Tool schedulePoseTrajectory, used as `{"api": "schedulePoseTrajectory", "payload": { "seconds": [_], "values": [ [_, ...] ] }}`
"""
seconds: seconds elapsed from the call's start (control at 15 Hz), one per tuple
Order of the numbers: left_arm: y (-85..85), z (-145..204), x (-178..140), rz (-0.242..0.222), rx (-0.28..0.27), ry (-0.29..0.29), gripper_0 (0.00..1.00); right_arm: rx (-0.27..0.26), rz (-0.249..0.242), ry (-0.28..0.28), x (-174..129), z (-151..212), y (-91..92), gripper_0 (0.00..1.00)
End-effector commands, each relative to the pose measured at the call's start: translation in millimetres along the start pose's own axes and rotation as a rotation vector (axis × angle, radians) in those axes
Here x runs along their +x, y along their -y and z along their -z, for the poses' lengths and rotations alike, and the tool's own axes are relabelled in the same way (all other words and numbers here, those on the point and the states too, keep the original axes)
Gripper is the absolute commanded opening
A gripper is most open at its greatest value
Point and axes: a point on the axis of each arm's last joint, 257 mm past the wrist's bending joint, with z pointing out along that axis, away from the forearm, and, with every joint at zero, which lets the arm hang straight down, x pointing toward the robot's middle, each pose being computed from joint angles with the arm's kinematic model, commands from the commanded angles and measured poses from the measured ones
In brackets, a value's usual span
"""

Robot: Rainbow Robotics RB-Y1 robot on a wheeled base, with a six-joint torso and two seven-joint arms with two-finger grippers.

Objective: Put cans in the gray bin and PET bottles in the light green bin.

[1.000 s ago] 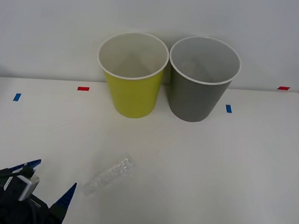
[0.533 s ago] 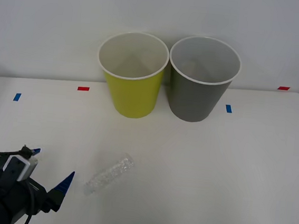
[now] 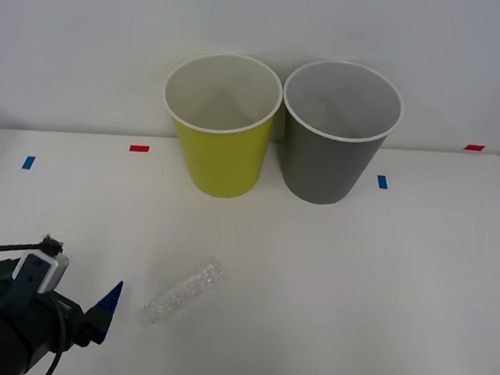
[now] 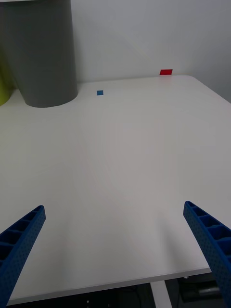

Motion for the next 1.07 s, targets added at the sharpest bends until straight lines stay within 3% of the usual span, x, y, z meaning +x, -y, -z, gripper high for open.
{"api": "schedulePoseTrajectory", "payload": {
  "seconds": [0.07, 0.13, 0.27, 0.67, 0.87, 1.07],
  "values": [
    [-16.8, -4, -13, 0.03, 0.002, 0.008, 1.0, 0.0, 0.0, 0.0, 0, 0, 0.0, 1.0],
    [-13.6, -5, -17, 0.031, 0.04, 0.002, 1.0, 0.0, 0.0, 0.0, 0, 0, 0.0, 1.0],
    [-10.7, -11, -14, -0.016, 0.076, -0.076, 1.0, 0.0, 0.0, 0.0, 0, 0, 0.0, 1.0],
    [4.2, -9, -32, -0.13, 0.218, -0.21, 1.0, 0.0, 0.0, 0.0, 0, 0, 0.0, 1.0],
    [29.3, 1, -37, -0.14, 0.327, -0.297, 1.0, 0.0, 0.0, 0.0, 0, 0, 0.0, 1.0],
    [50.9, 7, -47, -0.165, 0.411, -0.342, 1.0, 0.0, 0.0, 0.0, 0, 0, 0.0, 1.0]
  ]
}}
